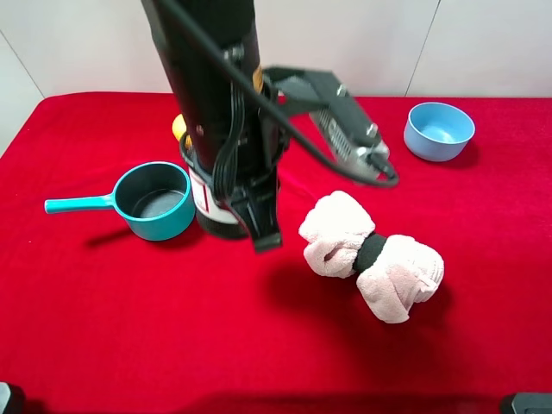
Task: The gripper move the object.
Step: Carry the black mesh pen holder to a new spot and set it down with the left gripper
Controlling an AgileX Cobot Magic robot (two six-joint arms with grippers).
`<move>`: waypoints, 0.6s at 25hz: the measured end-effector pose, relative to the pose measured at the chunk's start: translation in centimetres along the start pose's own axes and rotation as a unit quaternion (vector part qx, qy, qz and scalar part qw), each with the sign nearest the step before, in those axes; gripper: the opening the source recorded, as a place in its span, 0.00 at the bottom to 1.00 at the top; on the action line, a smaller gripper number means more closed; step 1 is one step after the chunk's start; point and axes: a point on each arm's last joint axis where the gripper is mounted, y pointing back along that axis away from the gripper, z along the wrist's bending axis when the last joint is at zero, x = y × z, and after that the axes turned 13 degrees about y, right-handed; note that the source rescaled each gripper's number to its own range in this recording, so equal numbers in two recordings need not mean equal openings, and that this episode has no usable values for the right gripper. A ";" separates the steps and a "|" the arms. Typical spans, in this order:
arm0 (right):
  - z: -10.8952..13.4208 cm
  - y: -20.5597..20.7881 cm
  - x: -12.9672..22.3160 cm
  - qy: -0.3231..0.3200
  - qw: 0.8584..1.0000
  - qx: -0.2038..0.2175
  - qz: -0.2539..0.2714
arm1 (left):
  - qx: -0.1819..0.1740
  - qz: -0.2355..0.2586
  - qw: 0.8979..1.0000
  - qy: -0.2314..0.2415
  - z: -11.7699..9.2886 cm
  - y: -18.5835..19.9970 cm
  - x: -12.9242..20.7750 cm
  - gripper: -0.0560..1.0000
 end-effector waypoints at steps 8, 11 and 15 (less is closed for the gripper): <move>0.0 0.0 0.0 0.000 1.000 0.000 0.000 | -0.024 -0.032 0.999 0.002 0.8 3.0 -1.5 0.05; 0.0 0.0 0.0 0.000 1.000 0.000 0.000 | -0.025 -0.028 0.999 0.008 1.2 3.3 -2.1 0.05; 0.0 0.0 0.0 0.000 1.000 0.000 0.000 | -0.034 -0.023 0.999 0.015 2.4 3.3 -3.8 0.05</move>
